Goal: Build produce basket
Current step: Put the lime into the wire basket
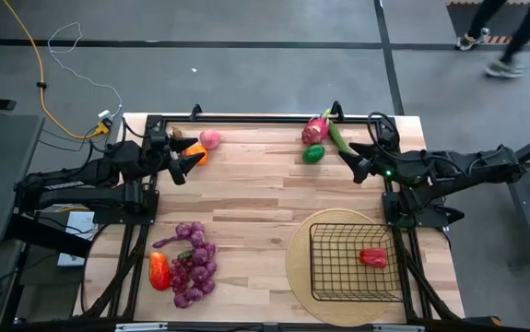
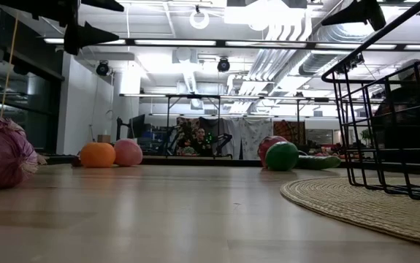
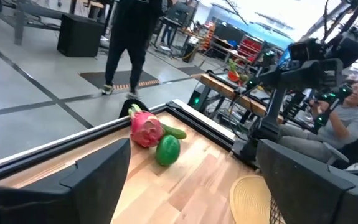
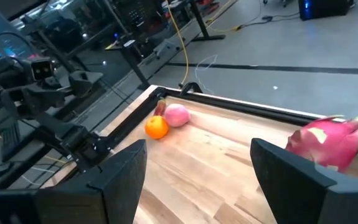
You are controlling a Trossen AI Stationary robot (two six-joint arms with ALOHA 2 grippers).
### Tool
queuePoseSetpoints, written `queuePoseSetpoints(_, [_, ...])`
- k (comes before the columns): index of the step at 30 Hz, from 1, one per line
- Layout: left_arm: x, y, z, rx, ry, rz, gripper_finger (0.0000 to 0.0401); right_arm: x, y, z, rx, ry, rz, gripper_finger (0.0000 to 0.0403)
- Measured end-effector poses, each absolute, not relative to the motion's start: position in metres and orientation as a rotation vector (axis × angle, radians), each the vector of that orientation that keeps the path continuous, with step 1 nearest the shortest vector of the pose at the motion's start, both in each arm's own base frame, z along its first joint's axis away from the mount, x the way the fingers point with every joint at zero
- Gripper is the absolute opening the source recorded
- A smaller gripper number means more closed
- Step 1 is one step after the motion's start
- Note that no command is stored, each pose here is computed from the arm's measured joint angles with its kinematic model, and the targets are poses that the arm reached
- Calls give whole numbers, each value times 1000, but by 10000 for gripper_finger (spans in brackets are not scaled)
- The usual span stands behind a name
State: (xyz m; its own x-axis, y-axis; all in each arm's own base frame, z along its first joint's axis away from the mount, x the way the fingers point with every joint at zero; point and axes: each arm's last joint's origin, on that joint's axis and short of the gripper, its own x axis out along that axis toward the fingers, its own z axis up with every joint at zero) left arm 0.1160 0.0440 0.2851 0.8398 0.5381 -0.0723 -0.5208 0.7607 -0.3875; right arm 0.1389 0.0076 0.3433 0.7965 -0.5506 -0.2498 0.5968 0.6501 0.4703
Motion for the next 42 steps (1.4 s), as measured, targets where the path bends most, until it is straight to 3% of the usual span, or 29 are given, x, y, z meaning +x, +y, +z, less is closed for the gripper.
queuePoseSetpoints(7, [118, 45, 290, -397, -98, 574, 343, 142, 2, 334, 776, 66, -750, 275])
queuePoseSetpoints(13, [121, 47, 294, -398, -142, 589, 341, 155, -17, 304, 1004, 312, -884, 275])
queuePoseSetpoints(19, [125, 53, 290, -385, -102, 598, 341, 172, -35, 285, 1037, 480, -959, 275])
queuePoseSetpoints(29, [127, 72, 308, -482, 55, 655, 341, 184, -63, 267, 1105, 483, -1160, 275])
queuePoseSetpoints(42, [147, 98, 293, -499, 241, 629, 341, 195, -70, 259, 1218, 412, -1228, 275])
